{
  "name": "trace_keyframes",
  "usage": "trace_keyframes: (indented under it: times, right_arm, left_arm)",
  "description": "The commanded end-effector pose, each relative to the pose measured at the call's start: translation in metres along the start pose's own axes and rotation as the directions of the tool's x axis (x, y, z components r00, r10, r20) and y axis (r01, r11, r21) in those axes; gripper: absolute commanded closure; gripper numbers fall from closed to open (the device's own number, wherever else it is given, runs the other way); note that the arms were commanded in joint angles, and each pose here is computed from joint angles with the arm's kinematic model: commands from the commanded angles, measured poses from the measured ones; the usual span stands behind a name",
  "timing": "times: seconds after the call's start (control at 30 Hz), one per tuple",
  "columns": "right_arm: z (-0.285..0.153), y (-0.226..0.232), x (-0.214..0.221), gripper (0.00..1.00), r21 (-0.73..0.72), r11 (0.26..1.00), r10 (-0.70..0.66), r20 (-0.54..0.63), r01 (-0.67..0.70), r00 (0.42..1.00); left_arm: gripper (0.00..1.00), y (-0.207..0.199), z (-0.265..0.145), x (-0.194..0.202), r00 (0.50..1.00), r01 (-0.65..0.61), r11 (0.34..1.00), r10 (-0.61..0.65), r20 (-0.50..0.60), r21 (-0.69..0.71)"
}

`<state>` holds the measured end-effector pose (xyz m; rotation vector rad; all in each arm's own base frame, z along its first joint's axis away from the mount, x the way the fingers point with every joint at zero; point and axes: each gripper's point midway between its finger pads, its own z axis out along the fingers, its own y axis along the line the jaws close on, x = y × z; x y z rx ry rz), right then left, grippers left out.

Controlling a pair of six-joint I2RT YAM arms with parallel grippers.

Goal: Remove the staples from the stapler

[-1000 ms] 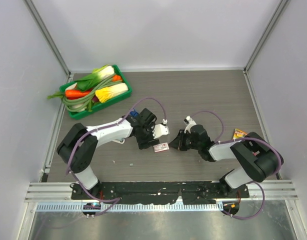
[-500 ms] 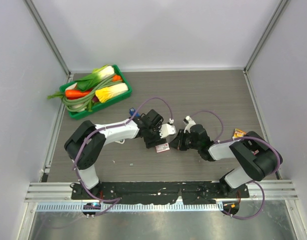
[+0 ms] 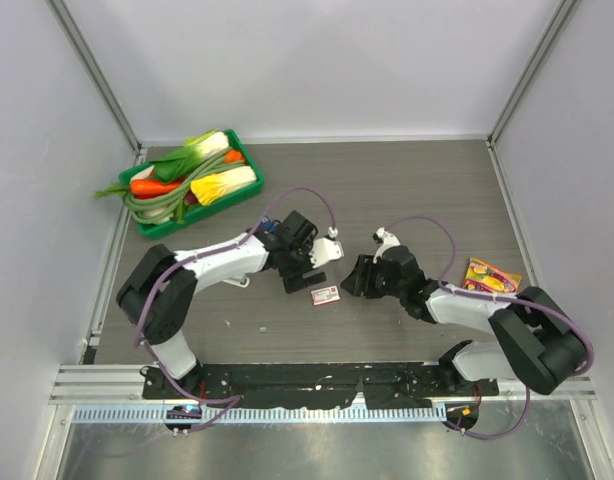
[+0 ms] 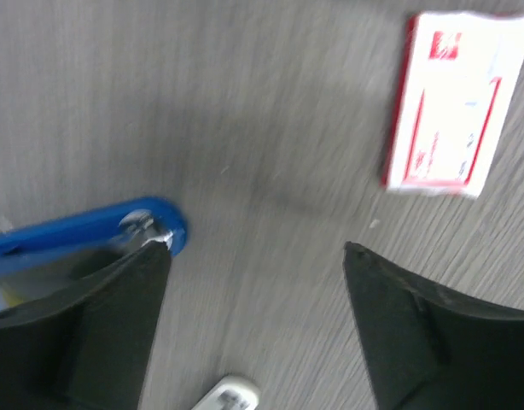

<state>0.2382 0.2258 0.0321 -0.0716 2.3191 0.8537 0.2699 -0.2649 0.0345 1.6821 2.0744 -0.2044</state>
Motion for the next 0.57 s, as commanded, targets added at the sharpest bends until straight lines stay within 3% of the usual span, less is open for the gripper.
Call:
trace_keyframes:
  times: [0.0, 0.13, 0.43, 0.53]
  right_arm:
    - [-0.013, -0.002, -0.028, 0.4, 0.077, 0.996, -0.053, 0.075, 0.047, 0.996]
    - [-0.021, 0.002, -0.05, 0.27, 0.125, 0.991, -0.064, 0.116, 0.05, 0.991]
    - [-0.03, 0.019, -0.079, 0.25, 0.115, 0.989, -0.109, 0.163, 0.091, 0.98]
    - [-0.036, 0.018, -0.092, 0.23, 0.158, 0.982, -0.129, 0.187, 0.1, 0.974]
  left_arm:
    - [0.01, 0.039, -0.07, -0.026, 0.99, 0.076, 0.992, -0.064, 0.124, -0.098]
    - [0.0, 0.052, -0.118, -0.026, 0.967, 0.189, 0.977, -0.167, 0.193, -0.1]
    - [0.0, 0.045, -0.182, -0.023, 0.901, 0.324, 0.944, -0.288, 0.326, -0.063]
    - [0.0, 0.044, -0.207, -0.026, 0.853, 0.383, 0.923, -0.336, 0.399, -0.04]
